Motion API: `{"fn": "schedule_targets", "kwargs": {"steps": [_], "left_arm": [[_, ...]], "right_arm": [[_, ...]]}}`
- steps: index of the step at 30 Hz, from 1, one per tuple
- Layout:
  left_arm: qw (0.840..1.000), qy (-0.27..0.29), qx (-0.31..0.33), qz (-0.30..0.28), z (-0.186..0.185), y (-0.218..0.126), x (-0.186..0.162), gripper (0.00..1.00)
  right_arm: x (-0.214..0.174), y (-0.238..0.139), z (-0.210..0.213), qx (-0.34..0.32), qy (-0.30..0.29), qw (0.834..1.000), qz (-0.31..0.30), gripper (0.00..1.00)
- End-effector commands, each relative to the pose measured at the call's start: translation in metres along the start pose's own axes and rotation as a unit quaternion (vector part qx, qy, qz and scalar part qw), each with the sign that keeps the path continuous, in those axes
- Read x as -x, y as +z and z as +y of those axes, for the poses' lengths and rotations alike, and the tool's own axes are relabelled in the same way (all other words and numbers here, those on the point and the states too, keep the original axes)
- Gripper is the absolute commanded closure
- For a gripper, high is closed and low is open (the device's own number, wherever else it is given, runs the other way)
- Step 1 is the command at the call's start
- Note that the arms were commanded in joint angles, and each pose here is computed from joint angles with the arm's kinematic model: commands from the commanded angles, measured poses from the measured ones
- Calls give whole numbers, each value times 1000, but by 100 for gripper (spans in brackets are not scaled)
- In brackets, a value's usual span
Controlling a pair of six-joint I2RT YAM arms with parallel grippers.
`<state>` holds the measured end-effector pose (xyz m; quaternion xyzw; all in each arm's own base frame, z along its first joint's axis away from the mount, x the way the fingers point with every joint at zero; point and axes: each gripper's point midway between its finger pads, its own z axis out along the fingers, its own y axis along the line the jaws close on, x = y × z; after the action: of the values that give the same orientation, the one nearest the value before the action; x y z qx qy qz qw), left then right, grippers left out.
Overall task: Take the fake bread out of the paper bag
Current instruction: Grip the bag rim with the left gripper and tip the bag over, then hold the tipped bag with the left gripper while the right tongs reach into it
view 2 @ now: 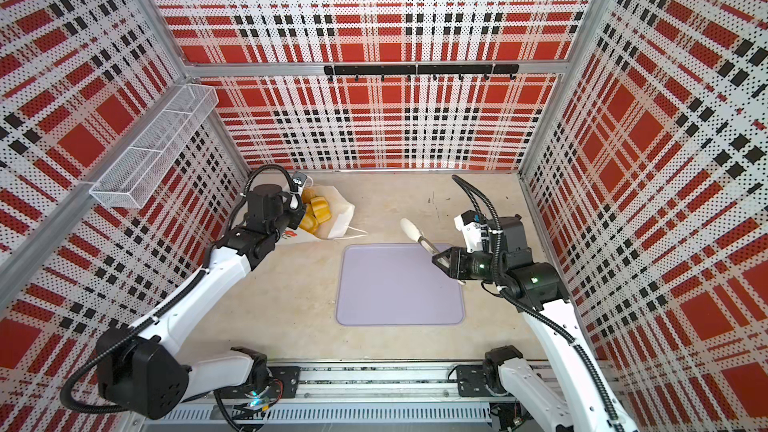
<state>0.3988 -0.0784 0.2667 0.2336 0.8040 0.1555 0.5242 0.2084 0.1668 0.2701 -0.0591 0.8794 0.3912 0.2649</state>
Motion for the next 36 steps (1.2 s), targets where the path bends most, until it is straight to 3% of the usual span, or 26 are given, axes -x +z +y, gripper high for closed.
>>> {"fn": "schedule_targets", "kwargs": {"steps": [1,7,17,26,36], "left_arm": [[997,4,-34,-65,-18,-17,23,100],[996,-13,-55,-65,-38,-29,5,100],[994,-66,-69,-56,-47,-34,-10,100],[990,-92,-95,-55,-57,-30,-15,100],[984,-119,-111,-67,-54,-32,-15,100]], "right_arm": [[22,17,44,79,-7,997,-15,70],[12,81,71,103,-21,994,21,69],[13,162,54,29,-63,996,50,69],[35,191,51,8,-82,996,33,66],[38,220,50,4,-90,994,56,62]]}}
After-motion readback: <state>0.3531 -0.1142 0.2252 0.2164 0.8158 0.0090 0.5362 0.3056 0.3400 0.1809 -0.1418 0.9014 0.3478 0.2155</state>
